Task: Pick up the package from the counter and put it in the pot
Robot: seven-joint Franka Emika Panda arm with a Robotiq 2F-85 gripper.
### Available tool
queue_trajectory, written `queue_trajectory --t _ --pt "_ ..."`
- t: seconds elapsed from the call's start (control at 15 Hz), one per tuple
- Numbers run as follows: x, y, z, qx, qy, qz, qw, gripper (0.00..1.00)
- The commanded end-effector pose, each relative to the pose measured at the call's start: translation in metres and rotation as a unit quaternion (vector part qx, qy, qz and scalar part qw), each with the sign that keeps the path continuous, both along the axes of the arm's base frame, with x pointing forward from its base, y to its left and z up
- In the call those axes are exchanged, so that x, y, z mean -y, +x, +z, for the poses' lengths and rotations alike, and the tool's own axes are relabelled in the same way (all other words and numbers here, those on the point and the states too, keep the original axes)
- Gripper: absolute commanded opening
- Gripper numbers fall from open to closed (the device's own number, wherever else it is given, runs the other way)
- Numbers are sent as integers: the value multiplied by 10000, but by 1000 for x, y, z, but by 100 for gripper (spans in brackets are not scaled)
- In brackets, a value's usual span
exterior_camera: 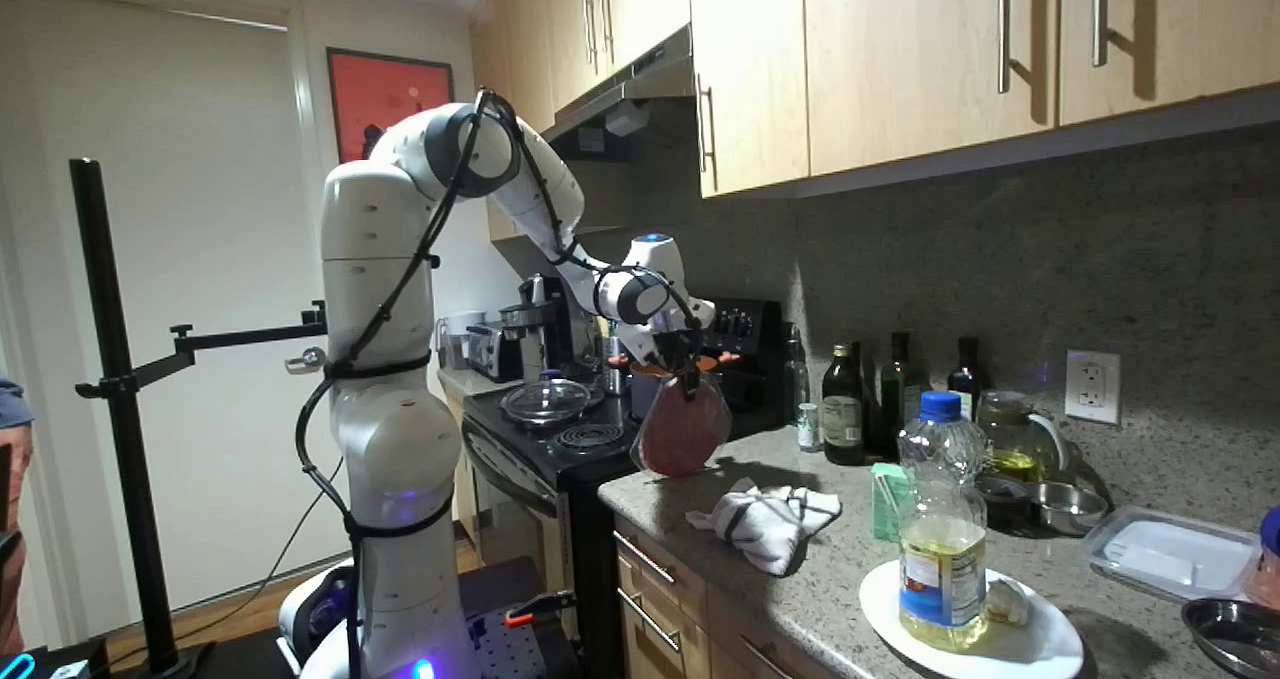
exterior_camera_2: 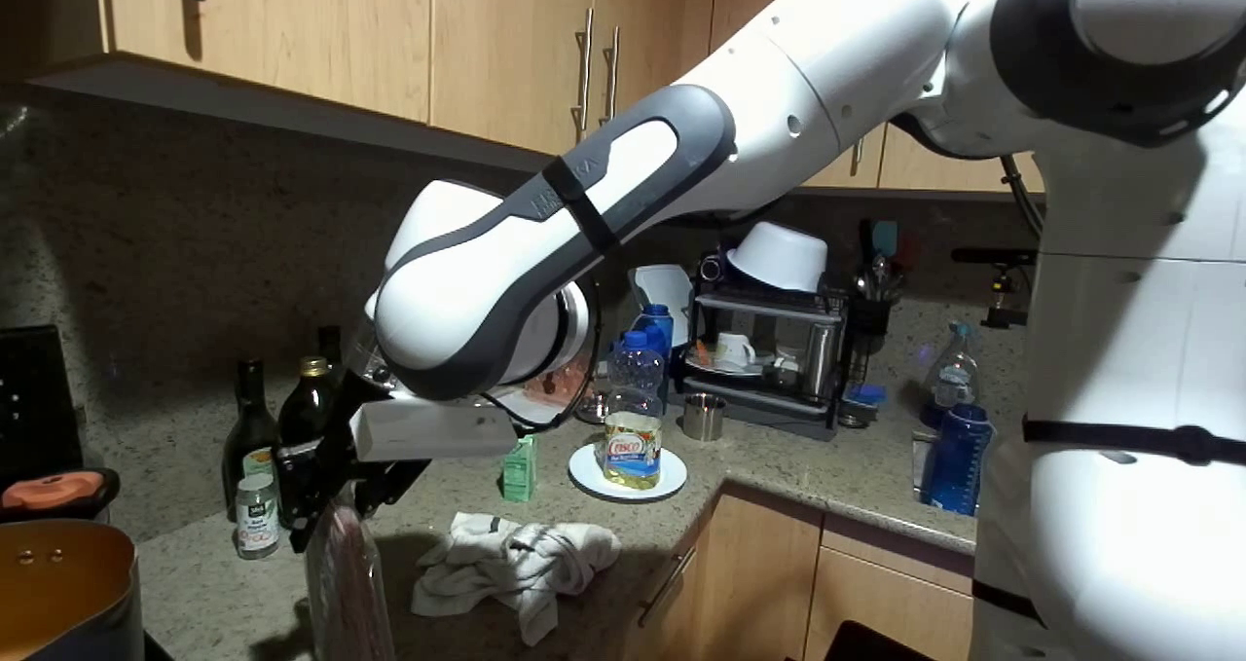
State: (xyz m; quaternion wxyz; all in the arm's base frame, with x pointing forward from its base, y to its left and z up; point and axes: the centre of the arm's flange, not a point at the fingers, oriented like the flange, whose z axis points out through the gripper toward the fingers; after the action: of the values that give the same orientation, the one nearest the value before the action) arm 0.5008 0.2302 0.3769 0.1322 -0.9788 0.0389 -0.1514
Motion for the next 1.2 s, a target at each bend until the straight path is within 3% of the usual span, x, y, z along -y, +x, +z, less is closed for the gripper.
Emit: queue_trajectory --t 0.0,0.07,0.13,0.6,1.13 --pt "-4 -2 5 -37 -97 12 9999 12" --pt "-5 -3 8 -29 -137 12 9999 4" --pt "-5 -4 10 -11 -212 26 9998 2" --pt "-11 -14 30 84 -510 -53 9986 5" --pt "-19 -31 86 425 -917 -55 9949 5"
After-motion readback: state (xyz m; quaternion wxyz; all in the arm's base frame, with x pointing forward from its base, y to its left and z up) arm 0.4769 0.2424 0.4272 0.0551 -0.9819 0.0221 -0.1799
